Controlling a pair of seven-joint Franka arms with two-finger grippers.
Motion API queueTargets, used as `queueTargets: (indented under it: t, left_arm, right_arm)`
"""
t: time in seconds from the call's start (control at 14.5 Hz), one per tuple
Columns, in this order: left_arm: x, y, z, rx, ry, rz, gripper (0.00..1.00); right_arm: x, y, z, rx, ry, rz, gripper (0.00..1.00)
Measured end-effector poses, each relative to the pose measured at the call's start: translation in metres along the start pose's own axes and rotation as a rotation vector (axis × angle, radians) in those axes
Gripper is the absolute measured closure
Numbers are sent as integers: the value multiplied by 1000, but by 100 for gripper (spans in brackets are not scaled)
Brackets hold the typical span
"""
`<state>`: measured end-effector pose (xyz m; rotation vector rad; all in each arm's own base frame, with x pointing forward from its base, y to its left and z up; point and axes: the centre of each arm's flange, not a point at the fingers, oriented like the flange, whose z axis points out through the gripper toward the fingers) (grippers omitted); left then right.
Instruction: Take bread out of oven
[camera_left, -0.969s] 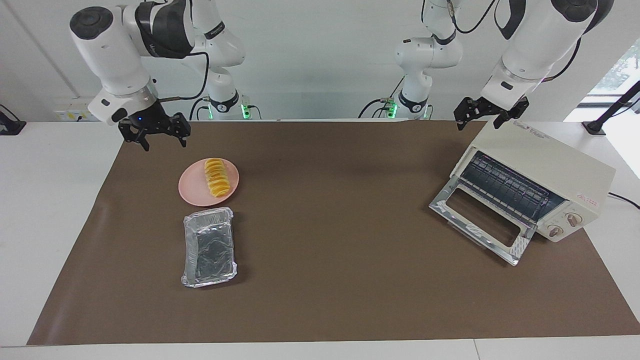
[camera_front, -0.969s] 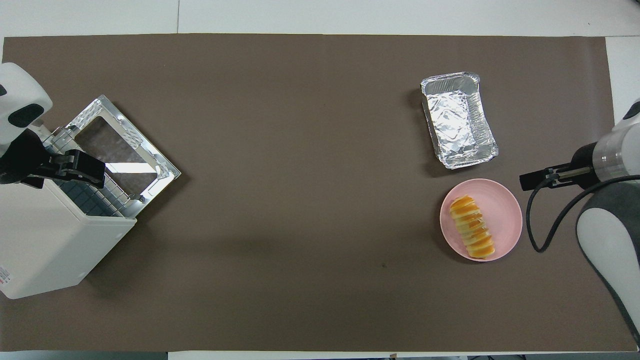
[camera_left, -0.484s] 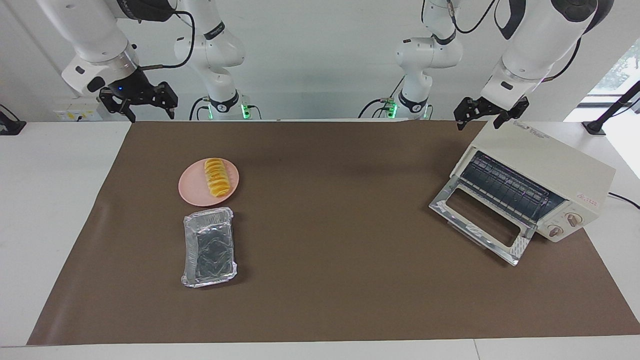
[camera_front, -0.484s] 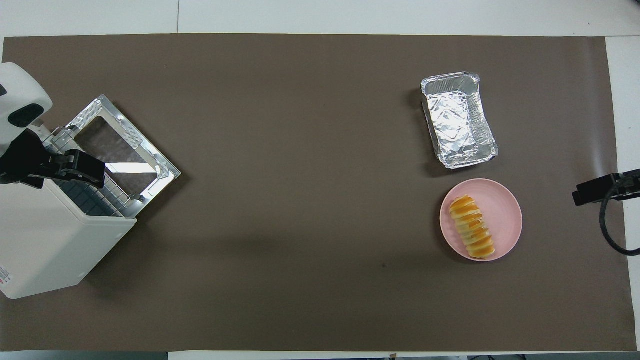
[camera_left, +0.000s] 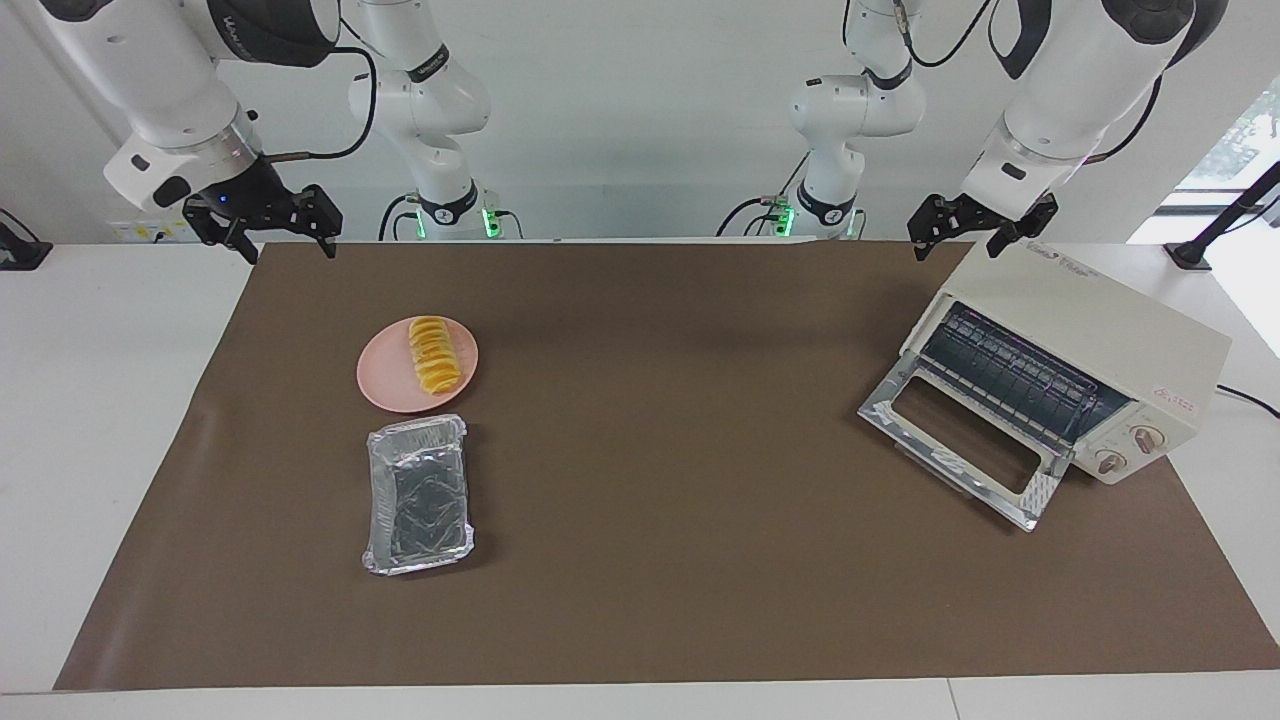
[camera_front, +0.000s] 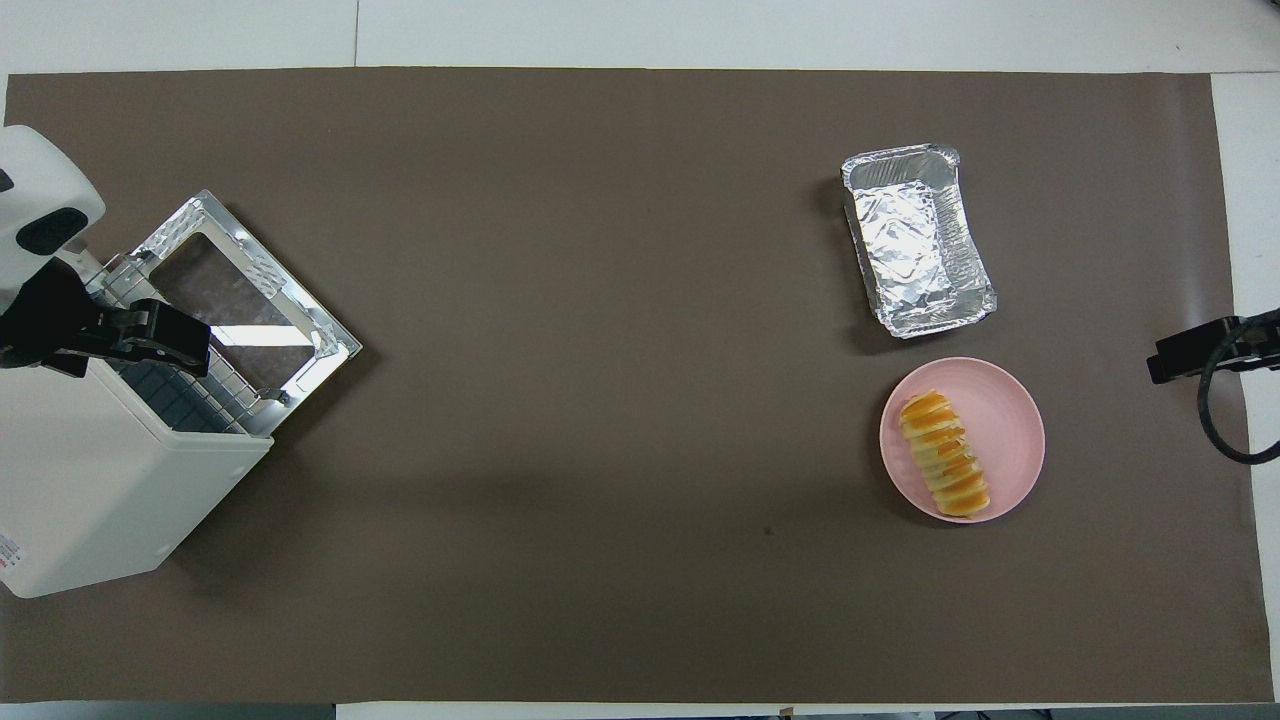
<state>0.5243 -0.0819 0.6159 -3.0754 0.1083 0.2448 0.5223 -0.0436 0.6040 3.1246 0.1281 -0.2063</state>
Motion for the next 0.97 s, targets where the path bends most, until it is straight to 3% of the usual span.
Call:
queueTargets:
  t: [0.97]
  left_arm:
    - [0,0,0,0,0,0,0]
  right_arm:
    - [2,3,-7,-4,25,5,0]
